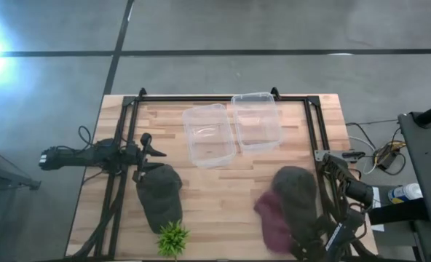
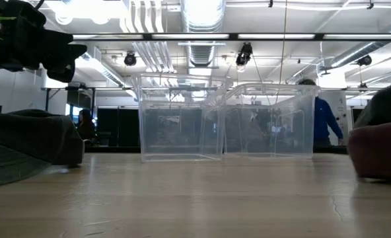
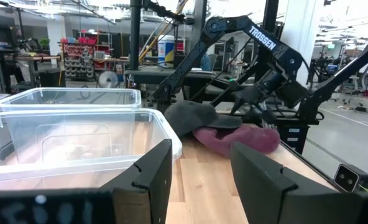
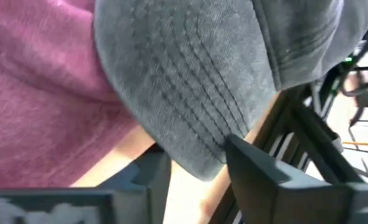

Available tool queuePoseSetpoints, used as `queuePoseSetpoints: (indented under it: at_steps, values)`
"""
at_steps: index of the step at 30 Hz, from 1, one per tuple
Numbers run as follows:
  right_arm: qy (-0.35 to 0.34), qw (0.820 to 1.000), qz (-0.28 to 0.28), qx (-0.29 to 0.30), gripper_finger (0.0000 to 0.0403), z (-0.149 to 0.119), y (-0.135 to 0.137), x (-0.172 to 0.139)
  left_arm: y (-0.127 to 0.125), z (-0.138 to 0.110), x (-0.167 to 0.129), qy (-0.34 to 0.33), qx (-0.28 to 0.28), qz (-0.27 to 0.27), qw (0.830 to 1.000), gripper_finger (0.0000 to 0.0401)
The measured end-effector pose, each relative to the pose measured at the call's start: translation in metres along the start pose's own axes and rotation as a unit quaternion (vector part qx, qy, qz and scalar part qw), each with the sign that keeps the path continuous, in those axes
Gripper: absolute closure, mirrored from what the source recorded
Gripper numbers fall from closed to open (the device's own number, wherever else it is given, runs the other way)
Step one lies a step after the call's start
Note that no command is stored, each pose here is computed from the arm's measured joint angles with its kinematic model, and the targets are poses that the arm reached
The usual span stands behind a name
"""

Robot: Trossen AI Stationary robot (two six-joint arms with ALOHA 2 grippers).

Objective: Pick and place caps into container
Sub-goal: Put the right black cap into the right transparent container

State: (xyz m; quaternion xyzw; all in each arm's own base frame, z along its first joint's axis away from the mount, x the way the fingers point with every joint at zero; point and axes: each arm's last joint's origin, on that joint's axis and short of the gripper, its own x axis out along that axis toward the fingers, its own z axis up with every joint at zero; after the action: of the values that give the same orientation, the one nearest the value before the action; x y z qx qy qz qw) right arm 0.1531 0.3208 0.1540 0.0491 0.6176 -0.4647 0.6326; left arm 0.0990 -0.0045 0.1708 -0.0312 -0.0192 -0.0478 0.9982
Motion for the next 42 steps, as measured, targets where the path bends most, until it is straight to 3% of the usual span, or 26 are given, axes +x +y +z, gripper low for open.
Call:
queuePoseSetpoints:
  at_steps: [5,9,12,16,22,24,33,42]
  values:
    - [-0.012,1.0,-0.022,0.008,0.0334,0.003,-0.002,0.01,0.0,0.0,0.0,0.0,0.0,0.0,1.0,0.0243]
    - [-0.013,1.0,-0.016,0.004,0.0365,0.005,-0.002,0.007,0.0,0.0,0.0,0.0,0.0,0.0,1.0,0.0243]
    - [-0.014,1.0,0.018,0.008,0.0371,0.008,-0.006,-0.007,0.0,0.0,0.0,0.0,0.0,0.0,1.0,0.0243]
    - [-0.027,0.994,0.104,0.023,0.0373,0.018,-0.021,-0.039,0.0,0.0,0.0,0.0,0.0,0.0,1.0,0.0243]
    - [-0.095,0.96,0.249,0.085,0.0379,0.048,-0.069,-0.083,0.0,0.0,0.0,0.0,0.0,0.0,1.0,0.0243]
    - [-0.129,0.948,0.27,0.106,0.0383,0.062,-0.084,-0.086,0.0,0.0,0.0,0.0,0.0,0.0,1.0,0.0243]
    - [-0.229,0.936,0.229,0.137,0.0389,0.144,-0.113,-0.068,0.0,0.0,0.0,0.0,0.0,0.0,1.0,0.0243]
    - [-0.388,0.858,0.264,0.207,0.0389,0.195,-0.189,-0.099,0.0,0.0,0.0,0.0,0.0,0.0,1.0,0.0243]
